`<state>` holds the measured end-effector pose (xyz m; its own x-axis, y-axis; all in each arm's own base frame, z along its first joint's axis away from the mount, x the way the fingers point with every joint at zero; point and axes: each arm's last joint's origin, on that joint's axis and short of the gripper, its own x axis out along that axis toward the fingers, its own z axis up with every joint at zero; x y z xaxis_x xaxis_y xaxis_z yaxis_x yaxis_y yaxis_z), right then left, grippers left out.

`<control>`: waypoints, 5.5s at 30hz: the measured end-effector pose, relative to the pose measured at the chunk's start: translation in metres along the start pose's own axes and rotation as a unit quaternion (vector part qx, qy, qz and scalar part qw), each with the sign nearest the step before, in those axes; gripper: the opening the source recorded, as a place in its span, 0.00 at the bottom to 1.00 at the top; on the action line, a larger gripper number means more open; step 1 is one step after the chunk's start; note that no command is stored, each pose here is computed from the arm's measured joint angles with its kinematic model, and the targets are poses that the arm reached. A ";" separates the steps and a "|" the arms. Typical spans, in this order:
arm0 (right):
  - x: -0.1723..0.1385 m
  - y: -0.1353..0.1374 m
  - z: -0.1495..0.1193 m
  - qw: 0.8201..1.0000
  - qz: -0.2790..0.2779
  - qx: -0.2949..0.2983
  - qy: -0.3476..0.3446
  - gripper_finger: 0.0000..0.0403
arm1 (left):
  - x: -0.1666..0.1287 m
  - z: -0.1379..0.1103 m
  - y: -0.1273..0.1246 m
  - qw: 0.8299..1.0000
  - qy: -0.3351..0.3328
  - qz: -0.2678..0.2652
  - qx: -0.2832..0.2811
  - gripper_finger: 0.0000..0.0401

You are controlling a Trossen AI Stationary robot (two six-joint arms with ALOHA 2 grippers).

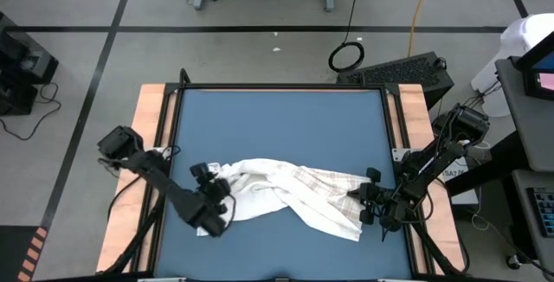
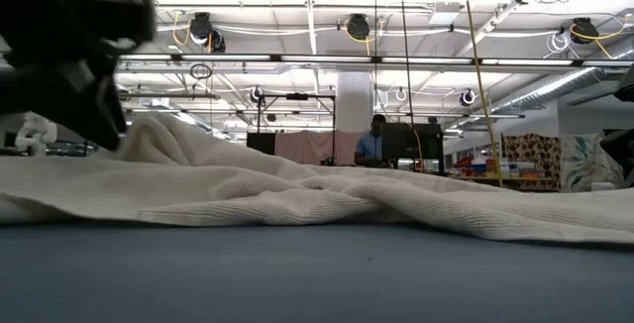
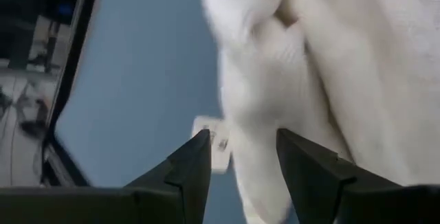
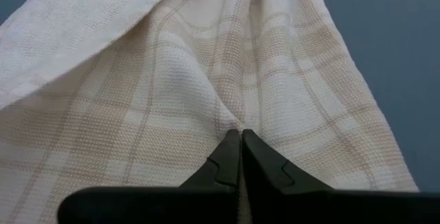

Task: Roll towel into tight, uniform cylinder
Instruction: Roll the white towel

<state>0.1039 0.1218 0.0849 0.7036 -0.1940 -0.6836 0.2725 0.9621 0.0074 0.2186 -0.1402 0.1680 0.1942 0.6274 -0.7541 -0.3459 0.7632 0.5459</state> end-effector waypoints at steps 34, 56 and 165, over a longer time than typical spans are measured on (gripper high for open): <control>0.000 0.001 0.000 1.000 0.001 0.006 -0.002 0.01 | 0.081 0.122 0.158 0.988 0.126 0.057 0.074 0.48; 0.000 0.001 0.001 1.000 0.003 0.000 -0.007 0.01 | 0.086 -0.005 0.076 0.957 0.074 -0.185 -0.211 0.42; -0.007 0.019 0.000 0.994 0.099 -0.039 0.013 0.01 | 0.138 0.097 0.209 0.972 0.009 -0.063 -0.226 0.68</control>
<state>0.1040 0.1411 0.0897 0.7207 0.0050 -0.6932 0.0771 0.9932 0.0874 0.2620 0.1210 0.2137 0.2463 0.5279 -0.8128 -0.6886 0.6854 0.2365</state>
